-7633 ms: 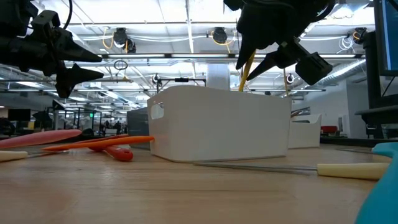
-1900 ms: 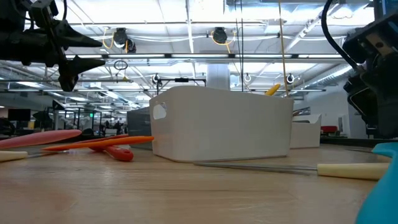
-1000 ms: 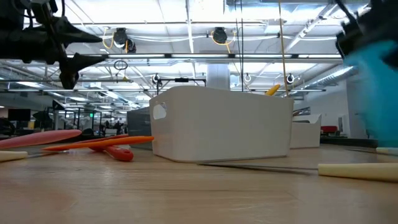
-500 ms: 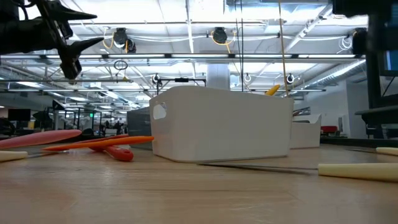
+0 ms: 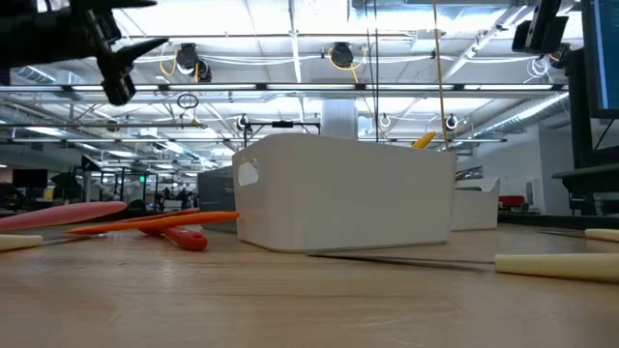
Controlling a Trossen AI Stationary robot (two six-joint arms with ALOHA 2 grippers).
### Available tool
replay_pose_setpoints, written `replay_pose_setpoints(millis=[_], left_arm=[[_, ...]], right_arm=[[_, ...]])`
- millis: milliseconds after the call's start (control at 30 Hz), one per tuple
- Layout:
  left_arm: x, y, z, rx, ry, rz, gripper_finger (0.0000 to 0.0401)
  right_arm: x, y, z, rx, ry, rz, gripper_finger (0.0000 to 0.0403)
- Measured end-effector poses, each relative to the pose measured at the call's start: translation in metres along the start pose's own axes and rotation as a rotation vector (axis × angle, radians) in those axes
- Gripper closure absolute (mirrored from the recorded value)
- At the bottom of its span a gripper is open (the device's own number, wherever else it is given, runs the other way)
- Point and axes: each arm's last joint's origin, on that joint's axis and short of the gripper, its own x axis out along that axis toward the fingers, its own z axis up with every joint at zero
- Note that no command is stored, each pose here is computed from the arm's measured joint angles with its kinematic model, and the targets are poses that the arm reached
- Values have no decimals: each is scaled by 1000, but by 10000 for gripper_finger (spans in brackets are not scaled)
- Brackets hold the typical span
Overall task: Pick & Place Kitchen Items
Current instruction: Put the blue spatula into the bottom white bin
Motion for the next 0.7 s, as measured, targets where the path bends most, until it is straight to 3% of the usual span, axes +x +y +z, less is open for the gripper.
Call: replay_pose_setpoints(millis=[367,700], left_arm=[[63,-44,25,111,174,11,199],[143,-64,23,52,395,-72,199]], right_arm=[[6,-4,7,-75,0,-3,403],[8,-6,9,-97,43,17,403]])
